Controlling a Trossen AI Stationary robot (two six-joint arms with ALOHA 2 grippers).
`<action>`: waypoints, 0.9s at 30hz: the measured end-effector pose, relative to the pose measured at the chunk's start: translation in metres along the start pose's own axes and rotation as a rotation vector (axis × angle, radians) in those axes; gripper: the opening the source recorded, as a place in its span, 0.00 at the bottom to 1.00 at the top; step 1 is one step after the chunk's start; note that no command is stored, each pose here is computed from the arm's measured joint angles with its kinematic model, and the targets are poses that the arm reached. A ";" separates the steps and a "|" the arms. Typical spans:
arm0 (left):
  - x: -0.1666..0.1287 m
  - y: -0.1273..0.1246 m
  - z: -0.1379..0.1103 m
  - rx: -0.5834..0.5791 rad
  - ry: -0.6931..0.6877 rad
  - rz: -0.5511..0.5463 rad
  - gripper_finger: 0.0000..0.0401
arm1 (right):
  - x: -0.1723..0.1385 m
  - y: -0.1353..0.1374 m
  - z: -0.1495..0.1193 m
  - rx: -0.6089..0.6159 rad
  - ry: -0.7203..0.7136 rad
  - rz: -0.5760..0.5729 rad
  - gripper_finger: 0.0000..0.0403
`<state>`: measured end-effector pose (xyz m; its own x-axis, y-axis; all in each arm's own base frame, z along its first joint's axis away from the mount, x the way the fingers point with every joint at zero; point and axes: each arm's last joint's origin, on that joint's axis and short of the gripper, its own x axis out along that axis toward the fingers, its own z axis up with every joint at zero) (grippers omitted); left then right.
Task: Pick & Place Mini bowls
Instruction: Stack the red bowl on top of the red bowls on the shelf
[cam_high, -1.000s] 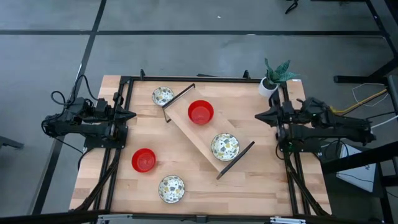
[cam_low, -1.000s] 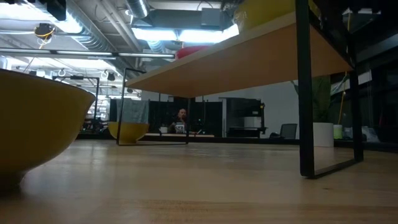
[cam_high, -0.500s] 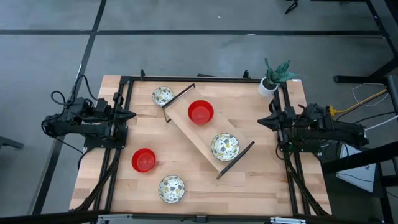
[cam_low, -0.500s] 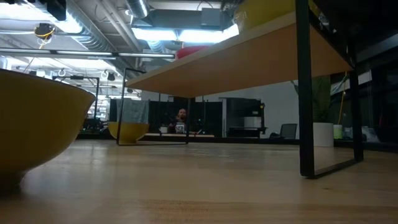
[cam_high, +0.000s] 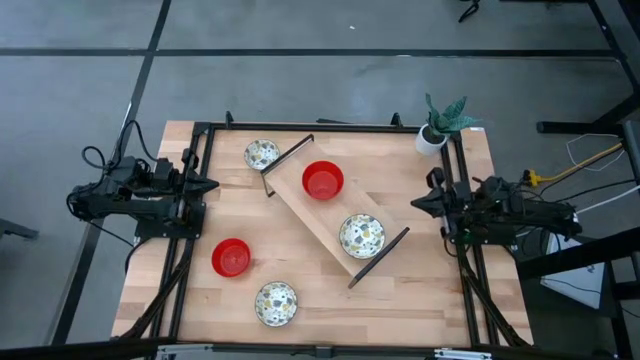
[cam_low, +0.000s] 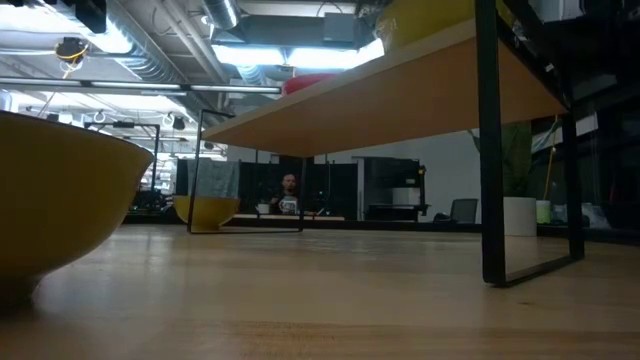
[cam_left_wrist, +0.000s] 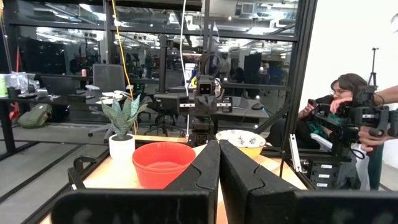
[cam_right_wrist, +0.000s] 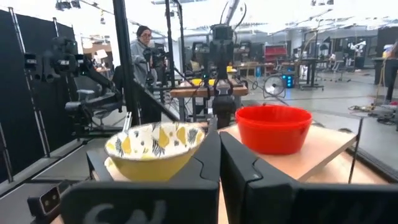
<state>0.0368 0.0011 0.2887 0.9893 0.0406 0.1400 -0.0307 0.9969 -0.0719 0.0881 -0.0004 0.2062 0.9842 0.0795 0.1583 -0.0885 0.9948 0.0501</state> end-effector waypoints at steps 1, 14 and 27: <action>0.000 0.000 0.000 0.000 -0.001 0.000 0.01 | 0.000 0.000 -0.002 0.001 0.003 0.004 0.00; 0.000 0.000 0.000 0.000 -0.001 0.000 0.01 | 0.004 -0.001 -0.029 0.006 0.040 0.008 0.00; 0.000 0.000 0.000 0.000 0.000 0.000 0.01 | 0.004 -0.002 -0.033 -0.021 0.063 0.008 0.00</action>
<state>0.0368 0.0011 0.2886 0.9893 0.0409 0.1400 -0.0311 0.9969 -0.0719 0.0967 0.0003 0.1746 0.9912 0.0903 0.0963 -0.0934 0.9952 0.0285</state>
